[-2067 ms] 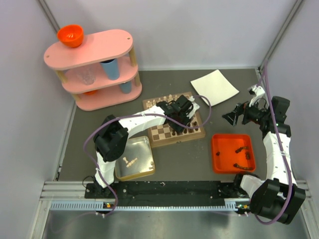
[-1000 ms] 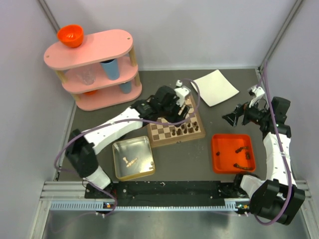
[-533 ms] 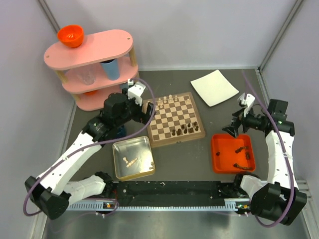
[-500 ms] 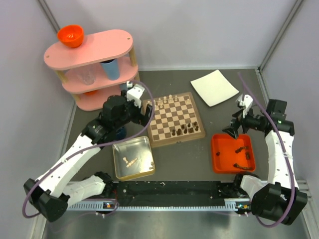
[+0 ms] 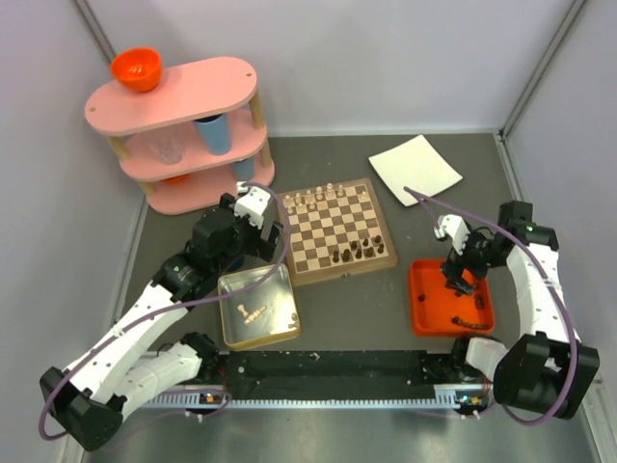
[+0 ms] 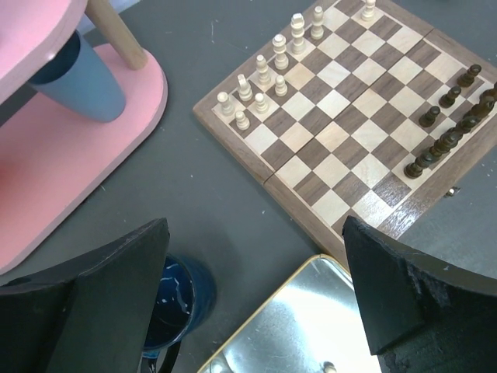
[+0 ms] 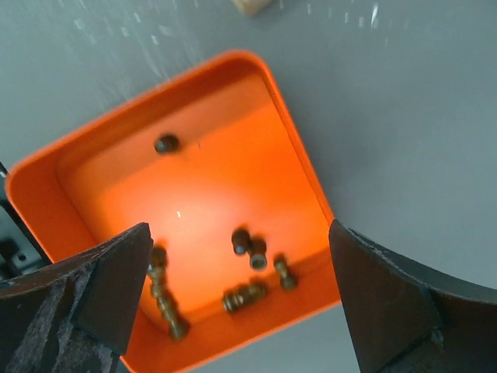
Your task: Set up the chess pieces on the board
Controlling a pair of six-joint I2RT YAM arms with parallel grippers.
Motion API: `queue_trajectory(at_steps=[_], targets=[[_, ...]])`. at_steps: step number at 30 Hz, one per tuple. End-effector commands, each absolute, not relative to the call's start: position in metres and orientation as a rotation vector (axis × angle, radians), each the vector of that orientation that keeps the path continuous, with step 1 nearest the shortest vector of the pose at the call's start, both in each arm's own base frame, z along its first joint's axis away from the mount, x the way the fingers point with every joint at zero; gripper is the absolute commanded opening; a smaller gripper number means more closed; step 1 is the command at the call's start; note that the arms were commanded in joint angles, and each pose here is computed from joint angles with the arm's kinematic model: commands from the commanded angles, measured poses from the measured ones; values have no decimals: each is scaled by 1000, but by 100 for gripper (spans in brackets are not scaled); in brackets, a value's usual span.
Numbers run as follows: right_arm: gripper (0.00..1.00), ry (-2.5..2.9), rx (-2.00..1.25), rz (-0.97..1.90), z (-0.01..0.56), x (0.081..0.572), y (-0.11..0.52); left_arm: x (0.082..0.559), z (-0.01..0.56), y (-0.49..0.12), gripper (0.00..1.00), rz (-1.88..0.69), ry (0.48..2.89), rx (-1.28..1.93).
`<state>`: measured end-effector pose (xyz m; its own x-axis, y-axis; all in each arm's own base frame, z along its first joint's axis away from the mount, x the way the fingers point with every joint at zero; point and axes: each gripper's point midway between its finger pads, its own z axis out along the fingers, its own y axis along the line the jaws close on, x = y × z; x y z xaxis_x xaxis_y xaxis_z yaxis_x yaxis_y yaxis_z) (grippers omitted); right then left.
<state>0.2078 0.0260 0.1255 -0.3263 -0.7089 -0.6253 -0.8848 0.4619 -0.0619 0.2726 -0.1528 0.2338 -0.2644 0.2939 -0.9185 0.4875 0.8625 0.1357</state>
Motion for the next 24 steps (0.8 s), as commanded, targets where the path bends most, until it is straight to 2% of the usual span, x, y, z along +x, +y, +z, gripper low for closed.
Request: queue_trajectory(at_steps=[1,5,9,18,22,24], targets=[[91,2327,-1421,200,113,198,-15,275,256,-157,99,-233,1772,569],[72,2547,-1268,176,106,194,-32,272,259,-162,99,-267,1760,585],[60,2722,-1047,74,98,195,-49,270,261,-161,99,-272,1749,583],[62,2746,-641,-169,111,221,-75,267,269,-159,99,-278,1719,578],[61,2746,-669,33,90,212,-51,265,269,-160,99,-286,1717,585],[57,2733,-746,114,79,207,-39,265,267,-161,99,-289,1722,587]])
